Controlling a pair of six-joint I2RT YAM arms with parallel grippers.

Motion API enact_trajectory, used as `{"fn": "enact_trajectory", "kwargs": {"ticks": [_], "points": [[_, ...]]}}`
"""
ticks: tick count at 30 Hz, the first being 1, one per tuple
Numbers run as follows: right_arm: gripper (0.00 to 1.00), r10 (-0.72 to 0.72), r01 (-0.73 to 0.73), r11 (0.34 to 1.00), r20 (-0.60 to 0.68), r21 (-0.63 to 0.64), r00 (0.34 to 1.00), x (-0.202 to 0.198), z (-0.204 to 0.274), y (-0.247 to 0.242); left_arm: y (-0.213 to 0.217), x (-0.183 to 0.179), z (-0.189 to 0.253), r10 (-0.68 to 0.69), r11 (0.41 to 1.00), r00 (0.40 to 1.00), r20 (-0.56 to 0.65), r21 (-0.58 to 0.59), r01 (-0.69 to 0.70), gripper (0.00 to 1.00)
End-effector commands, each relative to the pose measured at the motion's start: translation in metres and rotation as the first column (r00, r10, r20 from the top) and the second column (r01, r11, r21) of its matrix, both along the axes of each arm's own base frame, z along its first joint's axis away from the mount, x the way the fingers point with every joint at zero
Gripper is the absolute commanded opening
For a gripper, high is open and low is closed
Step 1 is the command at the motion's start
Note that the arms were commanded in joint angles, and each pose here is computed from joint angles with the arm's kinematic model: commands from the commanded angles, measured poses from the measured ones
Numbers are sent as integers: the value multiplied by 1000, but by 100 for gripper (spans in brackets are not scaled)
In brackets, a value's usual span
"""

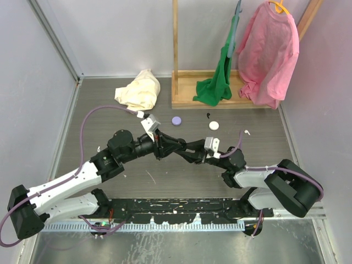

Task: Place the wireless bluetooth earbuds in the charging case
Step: Place the earbud in the charging case.

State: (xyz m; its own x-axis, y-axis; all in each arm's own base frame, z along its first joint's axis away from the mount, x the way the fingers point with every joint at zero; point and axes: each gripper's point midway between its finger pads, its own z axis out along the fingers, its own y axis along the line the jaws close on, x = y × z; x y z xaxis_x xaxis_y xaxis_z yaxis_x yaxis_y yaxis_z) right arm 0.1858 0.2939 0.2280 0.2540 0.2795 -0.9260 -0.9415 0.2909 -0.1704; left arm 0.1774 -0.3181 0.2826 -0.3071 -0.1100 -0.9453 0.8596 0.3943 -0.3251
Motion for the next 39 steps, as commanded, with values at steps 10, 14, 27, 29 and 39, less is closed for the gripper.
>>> {"fn": "enact_trajectory", "kwargs": {"ticks": [10,14,27,29,39], "points": [[1,-22,0,996,265,84,964,-11,45,-7,4,-6,29,15,995,991,134,-99,-2,22],[1,-19,-6,995,263,96,965,-12,49,-8,6,-7,28,20,994,987,157,-107,-3,22],[1,-12,-16,994,252,110,968,-13,54,-8,3,-4,29,32,992,983,181,-123,-9,22],[1,-13,-15,994,250,109,968,-13,54,-8,2,-3,29,33,992,983,181,-125,-11,22],[1,-23,-6,993,252,115,968,-13,55,-9,-3,-1,18,34,995,984,175,-97,-17,21]]}}
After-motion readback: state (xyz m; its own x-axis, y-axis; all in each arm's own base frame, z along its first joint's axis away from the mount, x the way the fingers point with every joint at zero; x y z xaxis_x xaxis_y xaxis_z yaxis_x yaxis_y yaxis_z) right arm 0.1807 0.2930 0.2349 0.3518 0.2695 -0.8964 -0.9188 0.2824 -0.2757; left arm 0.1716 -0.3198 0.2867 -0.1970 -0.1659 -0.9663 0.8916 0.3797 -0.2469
